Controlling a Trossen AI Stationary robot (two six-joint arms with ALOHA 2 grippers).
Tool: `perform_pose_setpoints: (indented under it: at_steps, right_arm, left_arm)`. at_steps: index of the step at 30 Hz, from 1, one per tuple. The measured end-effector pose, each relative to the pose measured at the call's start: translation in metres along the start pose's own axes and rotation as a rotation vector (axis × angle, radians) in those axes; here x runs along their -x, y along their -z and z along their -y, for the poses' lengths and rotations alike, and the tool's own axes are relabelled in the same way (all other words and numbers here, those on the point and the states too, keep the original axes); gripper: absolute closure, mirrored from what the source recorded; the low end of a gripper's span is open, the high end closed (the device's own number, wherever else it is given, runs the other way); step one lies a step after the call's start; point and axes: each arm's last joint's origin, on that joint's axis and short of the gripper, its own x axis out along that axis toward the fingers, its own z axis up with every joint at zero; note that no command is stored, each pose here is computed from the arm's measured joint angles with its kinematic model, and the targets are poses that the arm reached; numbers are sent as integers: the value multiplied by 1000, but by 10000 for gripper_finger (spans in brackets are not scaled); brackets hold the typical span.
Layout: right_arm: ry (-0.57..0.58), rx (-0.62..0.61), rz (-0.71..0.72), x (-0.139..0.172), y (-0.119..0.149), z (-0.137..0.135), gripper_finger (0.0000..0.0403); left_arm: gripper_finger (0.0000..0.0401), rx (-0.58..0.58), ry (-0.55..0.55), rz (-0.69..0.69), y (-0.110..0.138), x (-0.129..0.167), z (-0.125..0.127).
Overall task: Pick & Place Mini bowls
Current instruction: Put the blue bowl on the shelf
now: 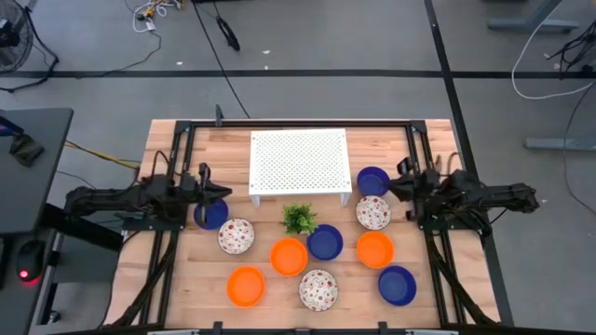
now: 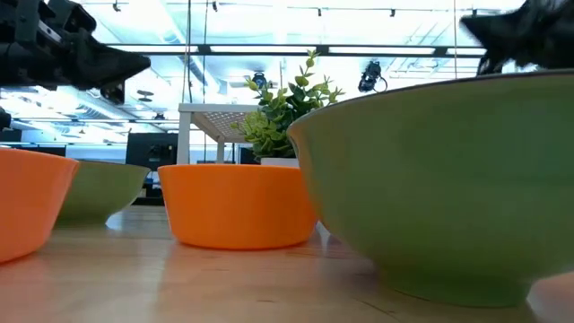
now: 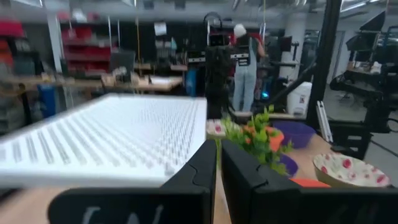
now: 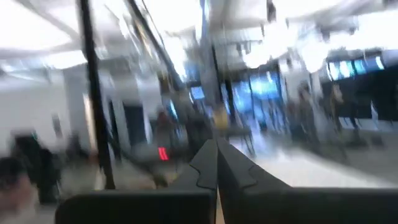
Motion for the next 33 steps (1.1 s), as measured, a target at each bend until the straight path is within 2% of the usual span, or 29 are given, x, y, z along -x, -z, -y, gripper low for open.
perform_pose_setpoints:
  at_steps: [4,8,13,17,22,27,33]
  right_arm:
    - [-113,-2,40,-5,-4,-4,399]
    - [-139,-29,-50,-16,1,-7,399]
    - [-163,-13,-154,-44,-11,-14,399]
    - [-118,31,-316,-72,-15,-19,399]
    - [-89,100,-538,-110,-15,-25,387]
    - [-102,141,-780,-142,-5,-31,356]
    - [-190,258,-1061,-164,21,-42,300]
  left_arm:
    - [373,-73,-1,44,-4,0,0]
    - [373,-131,-5,51,-5,0,0]
    - [373,2,7,42,-4,0,0]
    - [373,76,10,44,-4,0,0]
    - [373,80,10,44,-4,0,0]
    - [373,80,10,44,-4,0,0]
    - [373,80,10,45,-4,0,0]
